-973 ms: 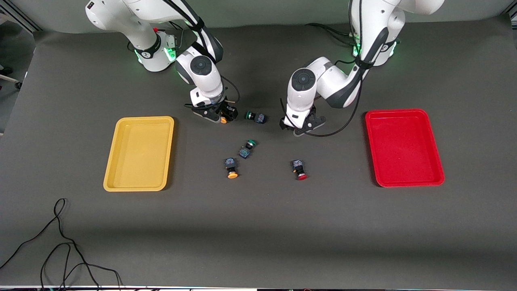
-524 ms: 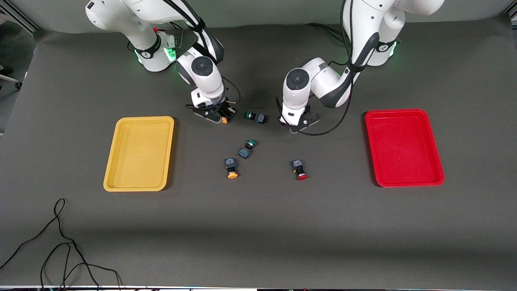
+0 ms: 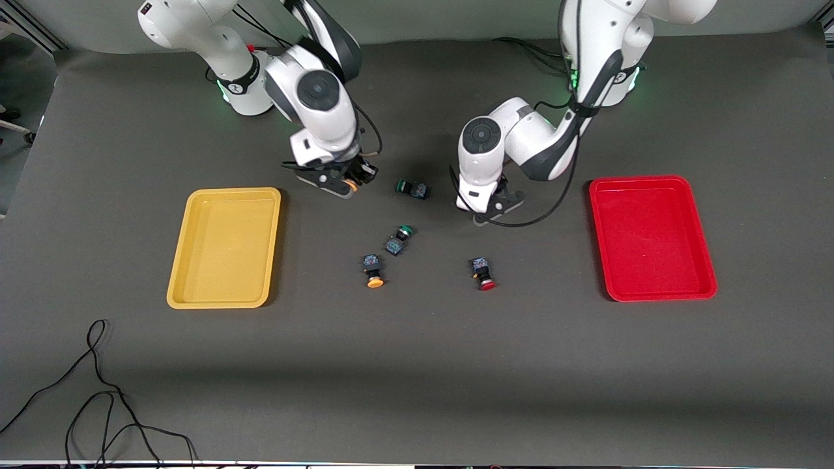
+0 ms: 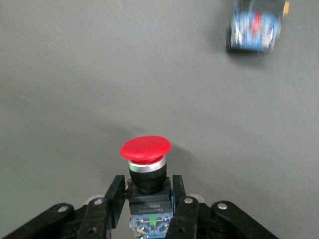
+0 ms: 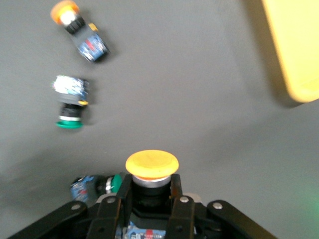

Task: Place red and yellow buttons in trays
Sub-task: 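Carry the red button into the red tray while the right gripper carries yellow, then release both buttons and move both grippers back toward the remaining buttons, then grasp a second red button with the left gripper while the right gripper grasps yellow, then place the red button in the red tray while the right gripper places yellow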

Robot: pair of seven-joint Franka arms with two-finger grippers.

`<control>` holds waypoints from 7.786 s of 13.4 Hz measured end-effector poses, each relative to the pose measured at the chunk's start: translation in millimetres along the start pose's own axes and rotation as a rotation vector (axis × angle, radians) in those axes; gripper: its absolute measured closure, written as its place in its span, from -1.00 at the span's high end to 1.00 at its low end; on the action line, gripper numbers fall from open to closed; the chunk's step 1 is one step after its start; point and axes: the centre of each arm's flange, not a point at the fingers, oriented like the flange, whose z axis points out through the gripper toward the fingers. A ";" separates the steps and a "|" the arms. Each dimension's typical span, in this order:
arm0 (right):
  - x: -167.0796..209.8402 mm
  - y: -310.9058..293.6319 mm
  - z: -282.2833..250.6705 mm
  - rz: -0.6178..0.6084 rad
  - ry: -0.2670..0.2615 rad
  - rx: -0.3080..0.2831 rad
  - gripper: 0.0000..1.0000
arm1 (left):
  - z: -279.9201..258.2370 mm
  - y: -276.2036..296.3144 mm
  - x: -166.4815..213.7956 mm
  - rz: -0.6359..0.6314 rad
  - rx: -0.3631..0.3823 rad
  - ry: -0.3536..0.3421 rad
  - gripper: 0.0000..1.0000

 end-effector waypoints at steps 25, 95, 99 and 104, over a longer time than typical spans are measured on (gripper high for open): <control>275.2 311.3 175.1 -0.629 0.005 0.062 -0.21 | 81.2 -303.9 127.0 0.379 -0.061 -0.030 0.25; 253.0 226.8 153.4 -0.434 -0.064 0.066 -0.21 | -204.3 -358.1 332.0 0.434 -0.069 0.082 1.00; 256.5 223.1 154.8 -0.435 -0.055 0.057 0.22 | -236.3 -323.9 309.7 0.453 -0.127 0.047 1.00; 275.7 209.3 98.2 -0.440 -0.034 0.113 1.00 | -276.2 -319.3 275.0 0.456 -0.127 0.093 1.00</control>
